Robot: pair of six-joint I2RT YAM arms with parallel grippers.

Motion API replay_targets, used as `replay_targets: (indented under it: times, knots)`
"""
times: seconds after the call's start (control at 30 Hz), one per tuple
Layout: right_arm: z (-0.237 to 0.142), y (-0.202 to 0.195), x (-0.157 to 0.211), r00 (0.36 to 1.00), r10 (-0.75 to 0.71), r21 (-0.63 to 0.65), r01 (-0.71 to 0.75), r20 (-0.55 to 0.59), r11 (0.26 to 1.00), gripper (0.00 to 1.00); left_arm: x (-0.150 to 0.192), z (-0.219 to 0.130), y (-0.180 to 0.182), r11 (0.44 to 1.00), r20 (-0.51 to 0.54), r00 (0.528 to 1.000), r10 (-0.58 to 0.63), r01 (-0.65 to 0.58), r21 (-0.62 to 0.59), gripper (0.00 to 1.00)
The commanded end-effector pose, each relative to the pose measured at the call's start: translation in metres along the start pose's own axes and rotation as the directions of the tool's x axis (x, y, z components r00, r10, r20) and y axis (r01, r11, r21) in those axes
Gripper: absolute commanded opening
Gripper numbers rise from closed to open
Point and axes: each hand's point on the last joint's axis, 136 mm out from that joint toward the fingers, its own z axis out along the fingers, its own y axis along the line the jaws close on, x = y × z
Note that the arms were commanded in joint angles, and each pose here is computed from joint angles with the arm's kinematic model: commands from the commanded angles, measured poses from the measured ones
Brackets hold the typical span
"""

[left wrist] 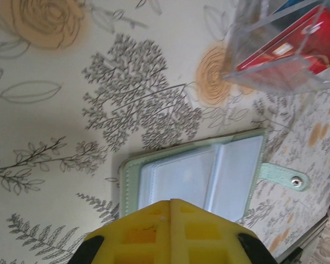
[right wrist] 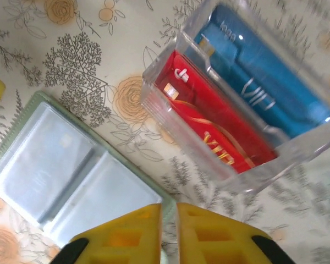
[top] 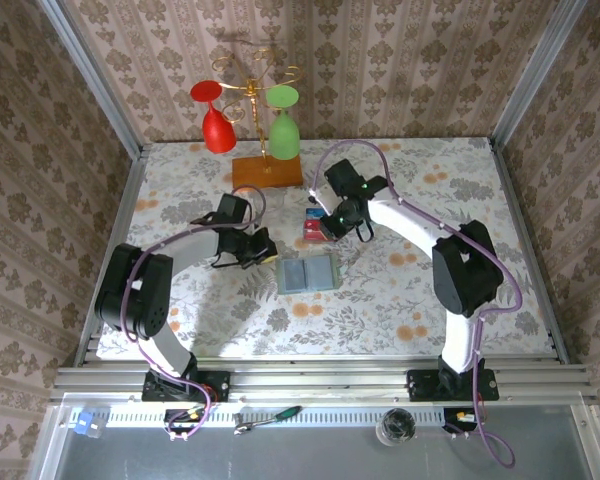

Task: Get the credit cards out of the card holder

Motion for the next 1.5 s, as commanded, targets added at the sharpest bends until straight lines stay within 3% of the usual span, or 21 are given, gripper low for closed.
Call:
replay_targets:
  times: [0.0,0.2,0.33,0.47,0.8,1.23,1.47]
  knots:
    - [-0.008,0.012,-0.014,0.954,0.279,-0.077,-0.272,0.108,0.959,0.1,0.006,0.001,0.0,1.0,0.012,1.0,0.004,-0.004,-0.001,0.03]
    - [-0.009,0.037,-0.003,0.887,0.448,-0.19,-0.423,0.113,0.886,0.1,0.022,0.012,0.006,1.0,-0.012,1.0,-0.003,0.003,-0.012,0.03]
    - [-0.005,0.051,0.008,0.843,0.537,-0.237,-0.517,0.024,0.822,0.07,0.036,0.02,0.011,0.999,-0.027,1.0,0.001,-0.002,-0.035,0.02]
    - [0.001,0.062,0.012,0.829,0.559,-0.286,-0.539,-0.015,0.792,0.09,0.039,0.017,0.011,0.999,-0.012,1.0,-0.004,0.003,-0.033,0.01]
    - [0.012,0.081,0.015,0.827,0.556,-0.334,-0.548,-0.08,0.767,0.23,0.043,0.013,0.015,0.999,0.002,1.0,0.0,0.0,-0.044,0.0]
    - [0.023,0.089,0.023,0.817,0.563,-0.319,-0.571,-0.129,0.756,0.25,0.051,0.021,0.025,0.997,-0.028,0.999,-0.034,0.032,-0.063,0.0]
    - [0.03,0.099,0.025,0.785,0.597,-0.354,-0.612,-0.164,0.707,0.29,0.046,0.024,0.027,0.997,-0.012,0.999,-0.031,0.03,-0.077,0.0]
